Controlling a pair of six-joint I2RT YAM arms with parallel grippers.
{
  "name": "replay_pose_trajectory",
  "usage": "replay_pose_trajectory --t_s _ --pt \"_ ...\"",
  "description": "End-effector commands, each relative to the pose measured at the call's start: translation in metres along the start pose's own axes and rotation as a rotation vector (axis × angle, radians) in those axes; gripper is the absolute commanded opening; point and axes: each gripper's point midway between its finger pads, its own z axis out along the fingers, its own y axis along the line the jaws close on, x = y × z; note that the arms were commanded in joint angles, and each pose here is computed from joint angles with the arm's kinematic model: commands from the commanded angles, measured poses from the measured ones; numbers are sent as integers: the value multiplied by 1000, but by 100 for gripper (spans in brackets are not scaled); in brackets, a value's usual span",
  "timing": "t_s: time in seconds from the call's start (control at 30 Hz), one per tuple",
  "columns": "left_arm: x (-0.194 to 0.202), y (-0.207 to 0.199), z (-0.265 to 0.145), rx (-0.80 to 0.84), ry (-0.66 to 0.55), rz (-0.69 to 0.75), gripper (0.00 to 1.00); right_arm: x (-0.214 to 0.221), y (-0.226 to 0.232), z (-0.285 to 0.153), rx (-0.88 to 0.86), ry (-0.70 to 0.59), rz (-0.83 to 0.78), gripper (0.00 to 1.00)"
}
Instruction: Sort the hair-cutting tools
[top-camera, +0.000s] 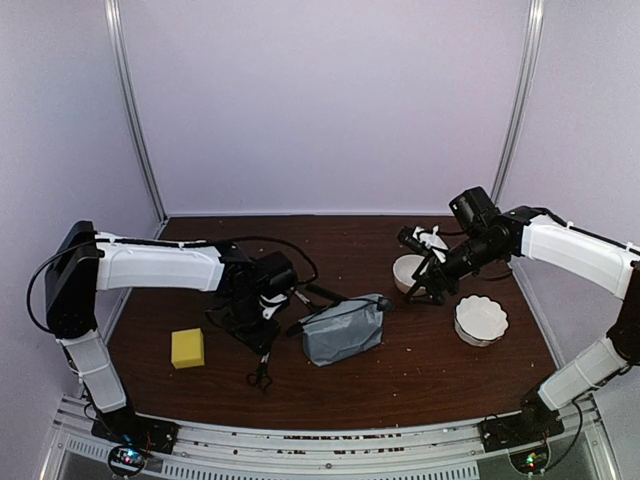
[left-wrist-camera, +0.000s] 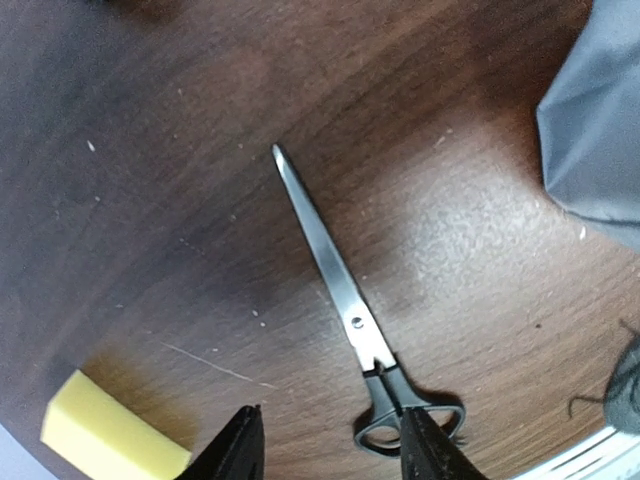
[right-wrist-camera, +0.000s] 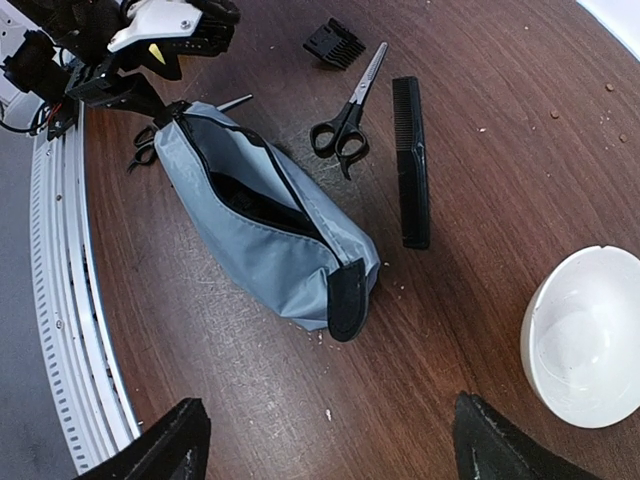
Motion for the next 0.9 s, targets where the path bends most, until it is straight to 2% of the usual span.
replay_pose_trajectory --t_s 0.0,0.23,0.53,0.7,0.87 --pt "5 -16 13 48 16 -124 50 -7 0 -3 16 -3 -35 86" --pt "20 -36 33 87 56 -177 48 -4 -2 -1 24 11 -45 86" --pt "38 -29 61 40 124 -245 37 -2 -1 1 25 27 -57 86" --pt "48 -22 68 2 156 -229 24 -1 0 3 22 36 -61 86" --pt "50 -5 52 -76 142 -189 12 -1 1 2 20 36 -63 86"
